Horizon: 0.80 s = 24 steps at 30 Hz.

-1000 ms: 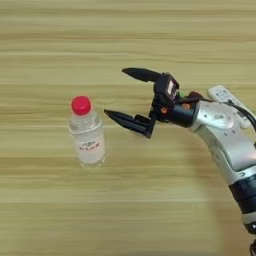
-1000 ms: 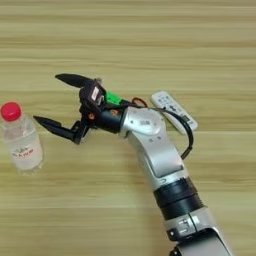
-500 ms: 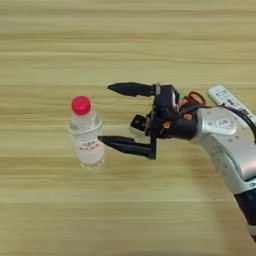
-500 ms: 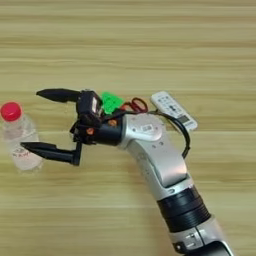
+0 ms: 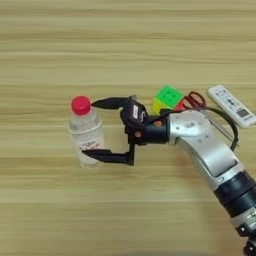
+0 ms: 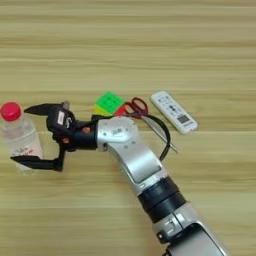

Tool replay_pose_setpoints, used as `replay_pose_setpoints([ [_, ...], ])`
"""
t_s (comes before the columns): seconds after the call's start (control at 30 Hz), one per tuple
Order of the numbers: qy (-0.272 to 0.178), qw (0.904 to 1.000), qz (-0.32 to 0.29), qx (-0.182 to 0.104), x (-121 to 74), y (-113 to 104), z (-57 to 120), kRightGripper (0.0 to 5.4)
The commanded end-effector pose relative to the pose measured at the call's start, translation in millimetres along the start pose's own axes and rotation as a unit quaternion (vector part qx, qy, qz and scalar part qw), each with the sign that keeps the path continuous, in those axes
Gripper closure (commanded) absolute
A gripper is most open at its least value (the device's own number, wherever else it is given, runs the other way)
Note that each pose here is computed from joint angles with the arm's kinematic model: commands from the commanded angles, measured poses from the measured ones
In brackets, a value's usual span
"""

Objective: Move the objects on the table

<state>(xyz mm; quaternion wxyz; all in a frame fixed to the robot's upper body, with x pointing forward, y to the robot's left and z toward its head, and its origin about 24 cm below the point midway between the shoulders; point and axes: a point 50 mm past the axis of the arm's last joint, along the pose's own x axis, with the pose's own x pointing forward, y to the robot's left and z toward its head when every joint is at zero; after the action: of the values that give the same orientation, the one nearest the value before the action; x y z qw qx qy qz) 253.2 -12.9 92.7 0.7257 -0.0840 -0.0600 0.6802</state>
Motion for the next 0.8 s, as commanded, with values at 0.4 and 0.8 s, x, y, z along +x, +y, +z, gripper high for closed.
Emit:
replay_pose_setpoints([
  [0.4,-0.006,0.9976,-0.043,-0.054,32.7,-19,10.8,0.04],
  [0.8,0.000,0.9966,-0.059,-0.057,35.2,-21,6.4,1.68],
])
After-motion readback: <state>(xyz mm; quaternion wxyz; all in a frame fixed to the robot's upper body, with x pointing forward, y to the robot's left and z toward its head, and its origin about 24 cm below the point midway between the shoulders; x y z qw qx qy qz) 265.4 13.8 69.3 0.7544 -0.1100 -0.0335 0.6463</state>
